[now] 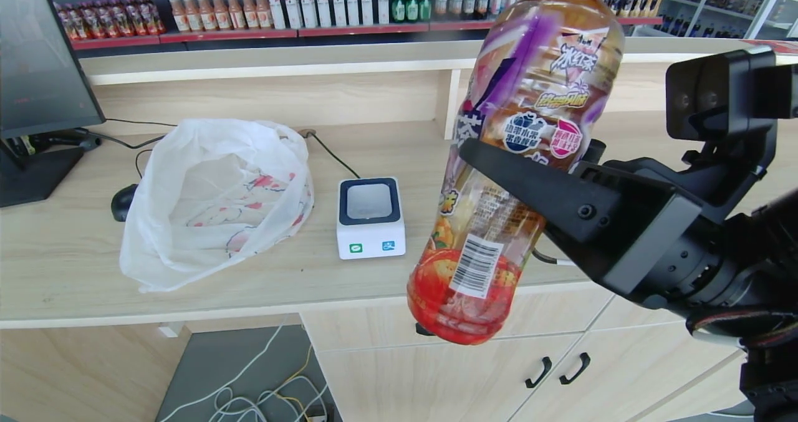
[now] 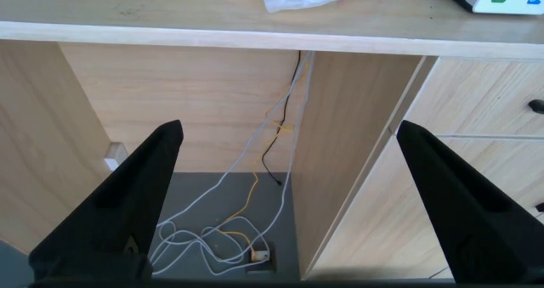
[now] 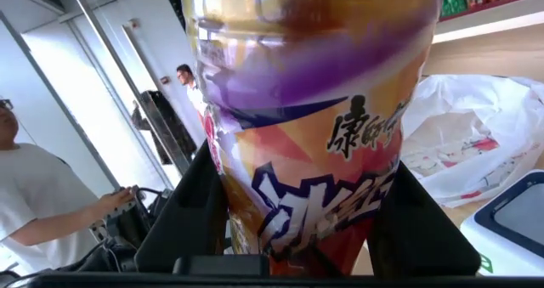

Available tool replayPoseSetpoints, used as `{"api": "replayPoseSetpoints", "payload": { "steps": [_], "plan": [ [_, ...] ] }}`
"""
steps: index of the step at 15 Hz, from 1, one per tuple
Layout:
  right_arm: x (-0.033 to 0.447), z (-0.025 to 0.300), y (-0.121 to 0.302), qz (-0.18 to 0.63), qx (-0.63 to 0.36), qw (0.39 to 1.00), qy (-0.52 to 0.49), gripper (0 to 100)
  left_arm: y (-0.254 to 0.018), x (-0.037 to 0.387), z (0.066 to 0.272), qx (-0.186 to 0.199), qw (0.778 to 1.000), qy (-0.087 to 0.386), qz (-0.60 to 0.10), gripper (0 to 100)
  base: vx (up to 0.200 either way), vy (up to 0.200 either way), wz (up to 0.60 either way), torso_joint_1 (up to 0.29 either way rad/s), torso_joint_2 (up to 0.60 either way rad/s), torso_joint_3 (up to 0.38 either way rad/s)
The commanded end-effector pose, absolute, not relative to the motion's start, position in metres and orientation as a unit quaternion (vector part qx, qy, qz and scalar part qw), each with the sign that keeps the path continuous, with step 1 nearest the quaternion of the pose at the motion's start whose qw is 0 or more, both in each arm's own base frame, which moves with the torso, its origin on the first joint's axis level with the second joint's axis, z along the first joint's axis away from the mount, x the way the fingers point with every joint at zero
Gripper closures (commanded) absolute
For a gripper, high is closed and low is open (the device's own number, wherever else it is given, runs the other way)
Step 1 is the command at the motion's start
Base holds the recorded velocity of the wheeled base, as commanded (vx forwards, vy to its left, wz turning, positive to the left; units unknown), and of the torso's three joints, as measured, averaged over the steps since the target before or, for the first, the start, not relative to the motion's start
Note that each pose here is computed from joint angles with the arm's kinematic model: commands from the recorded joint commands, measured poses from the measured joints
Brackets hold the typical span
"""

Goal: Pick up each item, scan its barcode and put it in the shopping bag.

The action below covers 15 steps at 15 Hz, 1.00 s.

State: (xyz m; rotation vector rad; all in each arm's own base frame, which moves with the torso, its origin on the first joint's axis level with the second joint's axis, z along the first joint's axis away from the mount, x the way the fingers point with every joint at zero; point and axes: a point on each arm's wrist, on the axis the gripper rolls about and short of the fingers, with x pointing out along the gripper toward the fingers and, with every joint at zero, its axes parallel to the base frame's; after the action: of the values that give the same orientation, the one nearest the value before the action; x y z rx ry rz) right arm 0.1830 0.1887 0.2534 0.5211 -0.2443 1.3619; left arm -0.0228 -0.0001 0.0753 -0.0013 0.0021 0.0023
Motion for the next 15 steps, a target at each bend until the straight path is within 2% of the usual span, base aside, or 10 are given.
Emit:
{"api": "replayPoseSetpoints", "payload": {
  "steps": [1,11,15],
  "plan": [
    [0.183,0.253,0.189,0.621,0.237,0.739,-0.110,100,0.000,-0.023,0.075,-0.001,1.000,0.001,0.002,0,0.000,0.000,0.00,0.000,0.00,0.000],
    [0.188,0.246,0.190,0.604,0.214,0.758,-0.121,100,0.000,-0.023,0.075,-0.001,1.000,0.001,0.002,0,0.000,0.000,0.00,0.000,0.00,0.000],
    [0.200,0.234,0.195,0.513,0.202,0.823,-0.140,100,0.000,-0.023,0.075,-0.001,1.000,0.001,0.002,0,0.000,0.000,0.00,0.000,0.00,0.000]
  ]
}}
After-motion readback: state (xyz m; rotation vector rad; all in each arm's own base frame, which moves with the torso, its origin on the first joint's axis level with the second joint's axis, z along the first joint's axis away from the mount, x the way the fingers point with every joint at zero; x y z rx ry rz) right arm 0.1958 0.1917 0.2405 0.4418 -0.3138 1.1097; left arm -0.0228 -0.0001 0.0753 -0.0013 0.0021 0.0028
